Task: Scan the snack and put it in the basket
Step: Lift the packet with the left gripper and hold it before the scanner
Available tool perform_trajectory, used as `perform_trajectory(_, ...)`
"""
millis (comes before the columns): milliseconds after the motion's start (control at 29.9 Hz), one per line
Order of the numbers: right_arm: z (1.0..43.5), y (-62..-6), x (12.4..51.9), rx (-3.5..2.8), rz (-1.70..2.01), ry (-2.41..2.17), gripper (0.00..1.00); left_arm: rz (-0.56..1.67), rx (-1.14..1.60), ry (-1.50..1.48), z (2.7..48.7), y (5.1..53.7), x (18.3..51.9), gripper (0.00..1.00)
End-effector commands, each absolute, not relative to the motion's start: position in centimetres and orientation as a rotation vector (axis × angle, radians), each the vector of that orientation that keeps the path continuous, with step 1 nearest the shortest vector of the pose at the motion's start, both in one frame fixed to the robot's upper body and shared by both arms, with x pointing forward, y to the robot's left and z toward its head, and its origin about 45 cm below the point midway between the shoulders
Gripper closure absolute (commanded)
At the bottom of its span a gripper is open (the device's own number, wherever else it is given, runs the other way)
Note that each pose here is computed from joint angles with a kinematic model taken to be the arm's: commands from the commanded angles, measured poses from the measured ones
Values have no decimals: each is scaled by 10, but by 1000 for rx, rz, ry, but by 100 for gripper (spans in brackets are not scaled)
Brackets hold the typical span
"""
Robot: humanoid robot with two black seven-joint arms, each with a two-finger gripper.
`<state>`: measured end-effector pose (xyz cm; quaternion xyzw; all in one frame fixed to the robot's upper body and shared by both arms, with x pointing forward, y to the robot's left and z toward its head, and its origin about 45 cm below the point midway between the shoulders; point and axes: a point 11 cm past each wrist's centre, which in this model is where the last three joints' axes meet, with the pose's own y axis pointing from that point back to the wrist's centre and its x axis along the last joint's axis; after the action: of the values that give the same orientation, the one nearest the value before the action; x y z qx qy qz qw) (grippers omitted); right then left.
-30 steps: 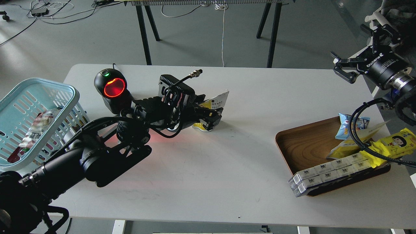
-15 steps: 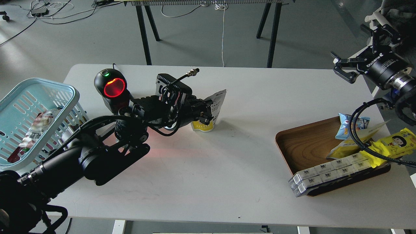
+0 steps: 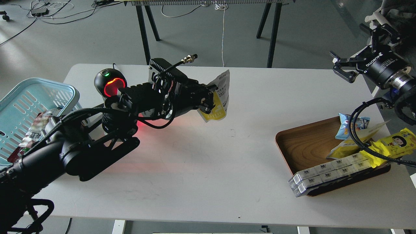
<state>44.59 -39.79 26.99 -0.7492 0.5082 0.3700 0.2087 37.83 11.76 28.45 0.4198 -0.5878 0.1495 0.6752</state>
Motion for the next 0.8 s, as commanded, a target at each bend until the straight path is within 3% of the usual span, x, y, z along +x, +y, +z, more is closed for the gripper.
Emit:
perform_trajectory(0, 270, -396, 446, -2090, 1029, 1409, 1, 369, 929, -1405, 318, 126, 380, 100)
perform_trajectory(368, 272, -390, 447, -2118, 1029, 1397, 1, 270, 1021, -1568, 362, 197, 365, 100)
perform_trajectory(769, 279, -388, 446, -2142, 1012, 1383, 1, 177, 1066, -1447, 316, 223, 347, 100)
